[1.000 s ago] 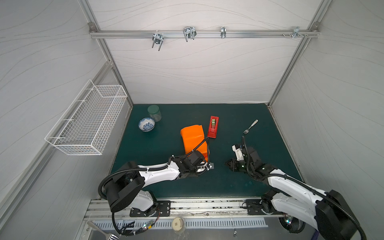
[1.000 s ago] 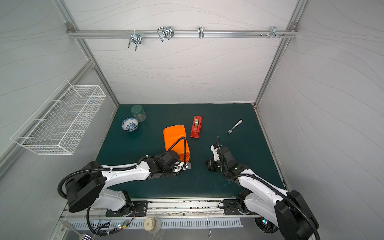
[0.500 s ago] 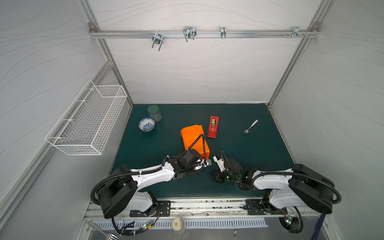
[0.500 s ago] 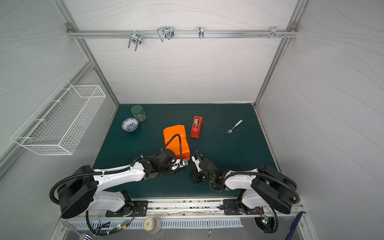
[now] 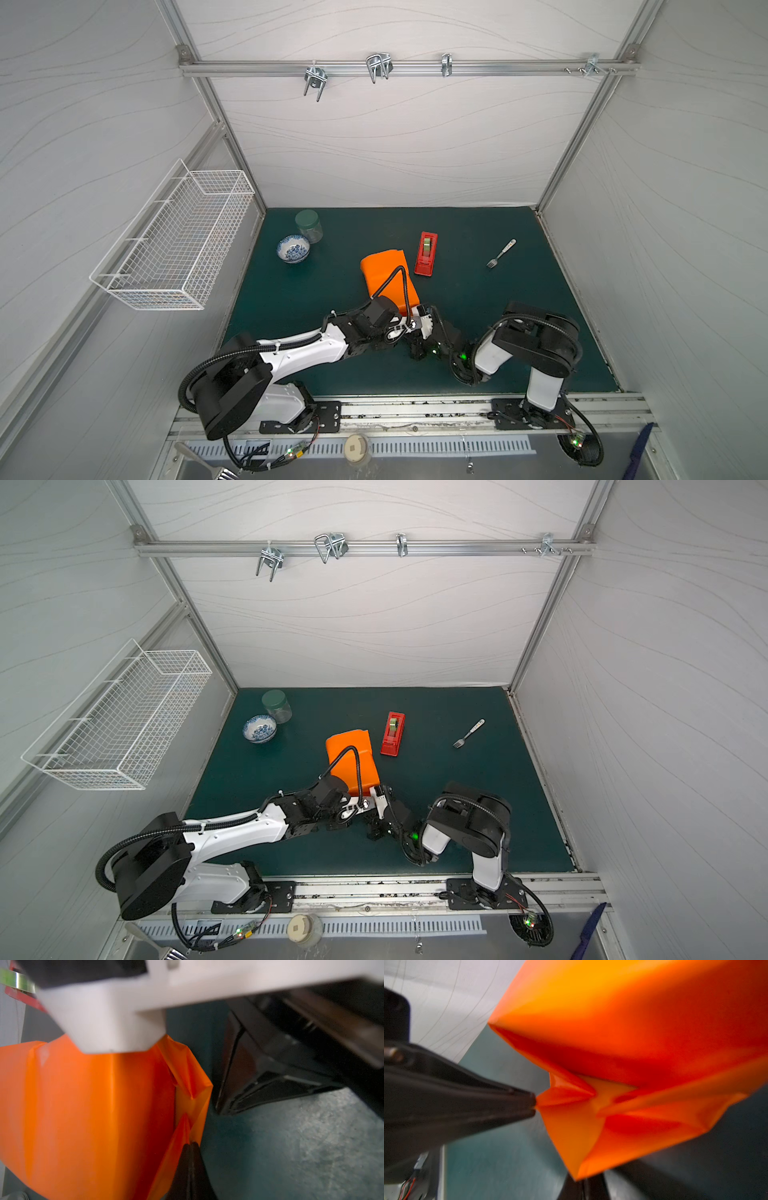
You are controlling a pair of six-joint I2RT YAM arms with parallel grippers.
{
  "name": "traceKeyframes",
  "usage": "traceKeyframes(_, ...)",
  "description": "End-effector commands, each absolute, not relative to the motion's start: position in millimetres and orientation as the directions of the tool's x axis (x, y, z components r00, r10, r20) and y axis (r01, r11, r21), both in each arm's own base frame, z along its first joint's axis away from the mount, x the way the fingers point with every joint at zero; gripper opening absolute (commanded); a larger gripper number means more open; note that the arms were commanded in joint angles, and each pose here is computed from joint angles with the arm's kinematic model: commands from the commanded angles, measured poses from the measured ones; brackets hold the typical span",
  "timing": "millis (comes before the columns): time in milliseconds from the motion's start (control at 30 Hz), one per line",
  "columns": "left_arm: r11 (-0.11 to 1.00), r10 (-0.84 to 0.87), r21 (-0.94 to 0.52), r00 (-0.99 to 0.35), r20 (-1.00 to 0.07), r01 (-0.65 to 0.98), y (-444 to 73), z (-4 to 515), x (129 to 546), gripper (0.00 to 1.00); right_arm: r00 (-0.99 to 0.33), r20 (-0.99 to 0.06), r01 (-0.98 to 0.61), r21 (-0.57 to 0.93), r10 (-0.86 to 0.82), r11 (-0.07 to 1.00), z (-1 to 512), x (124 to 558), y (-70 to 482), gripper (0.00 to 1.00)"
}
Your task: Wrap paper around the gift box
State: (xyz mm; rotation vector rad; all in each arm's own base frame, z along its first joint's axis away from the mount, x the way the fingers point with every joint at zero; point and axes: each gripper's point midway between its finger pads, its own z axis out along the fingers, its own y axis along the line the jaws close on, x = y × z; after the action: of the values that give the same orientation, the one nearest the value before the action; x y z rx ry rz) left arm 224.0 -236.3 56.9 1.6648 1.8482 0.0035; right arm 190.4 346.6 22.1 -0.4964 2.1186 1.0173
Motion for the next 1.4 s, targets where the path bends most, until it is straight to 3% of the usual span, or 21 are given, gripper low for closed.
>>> traceKeyframes(0,0.202,0.870,0.410,0.029,-0.492,0.890,-243,68,225,0.00,-0.637,-0.770,-0.570,0.482,0.012,0.666,18,203,341,0.02)
traceKeyframes(367,0.210,0.862,0.397,0.022,-0.506,0.894,-242,73,223,0.00,-0.575,-0.817,-0.599,0.445,0.029,0.666,23,214,347,0.01)
traceKeyframes(733,0.267,0.807,0.493,0.088,-0.585,0.828,-235,106,224,0.51,-0.534,-0.846,-0.627,0.400,0.006,0.669,27,217,347,0.00)
traceKeyframes(933,0.263,0.813,0.577,0.146,-0.564,0.773,-229,107,230,0.91,-0.521,-0.854,-0.635,0.388,0.001,0.667,31,217,346,0.00)
traceKeyframes(1367,0.159,0.854,0.683,0.247,-0.457,0.713,-235,85,247,0.97,-0.526,-0.850,-0.628,0.398,0.011,0.669,31,219,346,0.00)
